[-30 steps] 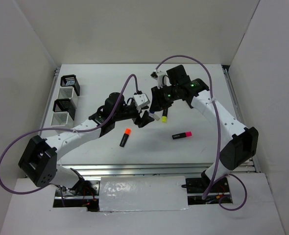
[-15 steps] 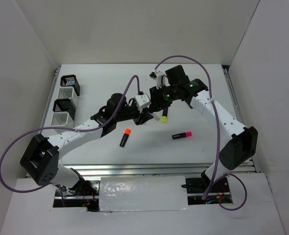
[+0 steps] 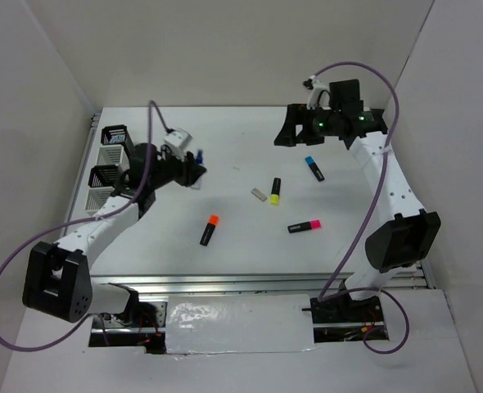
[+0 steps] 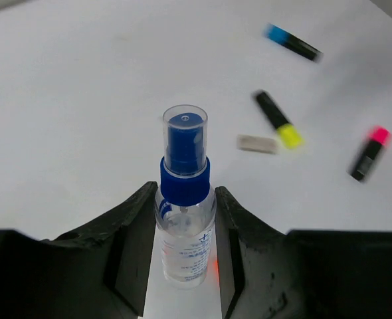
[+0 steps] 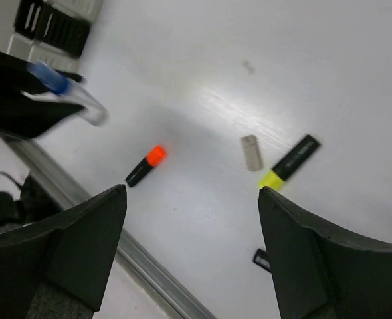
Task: Sort the stationery into containers
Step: Place the stationery into the container
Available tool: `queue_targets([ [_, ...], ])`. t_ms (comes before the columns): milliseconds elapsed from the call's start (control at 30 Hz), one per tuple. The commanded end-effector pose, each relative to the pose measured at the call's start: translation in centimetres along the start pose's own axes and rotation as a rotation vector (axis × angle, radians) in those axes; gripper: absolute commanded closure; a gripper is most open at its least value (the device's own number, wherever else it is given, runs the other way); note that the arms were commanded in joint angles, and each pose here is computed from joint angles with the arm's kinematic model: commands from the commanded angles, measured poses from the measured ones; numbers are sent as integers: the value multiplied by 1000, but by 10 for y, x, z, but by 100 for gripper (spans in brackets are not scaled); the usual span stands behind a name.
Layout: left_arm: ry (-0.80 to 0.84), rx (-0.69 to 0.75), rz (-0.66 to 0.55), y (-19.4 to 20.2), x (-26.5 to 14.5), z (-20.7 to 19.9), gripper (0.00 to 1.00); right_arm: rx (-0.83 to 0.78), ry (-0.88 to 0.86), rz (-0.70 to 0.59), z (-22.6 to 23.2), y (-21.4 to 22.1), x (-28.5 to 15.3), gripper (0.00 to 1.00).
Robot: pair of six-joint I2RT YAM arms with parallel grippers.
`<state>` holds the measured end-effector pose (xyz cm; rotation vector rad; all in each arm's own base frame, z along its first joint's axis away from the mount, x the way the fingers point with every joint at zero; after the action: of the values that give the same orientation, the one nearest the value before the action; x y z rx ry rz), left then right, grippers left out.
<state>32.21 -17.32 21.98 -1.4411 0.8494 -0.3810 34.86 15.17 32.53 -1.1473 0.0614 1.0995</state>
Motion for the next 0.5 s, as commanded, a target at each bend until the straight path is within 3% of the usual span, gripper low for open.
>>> queue_targets([
  [0, -169, -39, -190, -48, -39, 54, 100, 8, 37, -76, -21, -17, -19, 14],
  [200, -410, -14, -219, -60, -91, 142, 100, 40, 95, -49, -51, -1, -22, 15],
  [467, -399, -82, -298, -52, -139, 241, 100, 106, 110, -24, -75, 14, -20, 16],
])
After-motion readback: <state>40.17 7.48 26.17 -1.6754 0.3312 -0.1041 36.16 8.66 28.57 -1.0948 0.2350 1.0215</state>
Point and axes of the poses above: each gripper's point midway between its finger pads, its own x axis out along the fingers, its own z axis along the line the jaws close on, y = z × x, the point moved 6 cm from there along -x, back along the fingers, and after that the axes turned 3 degrees about x, right-handed, at the moved point
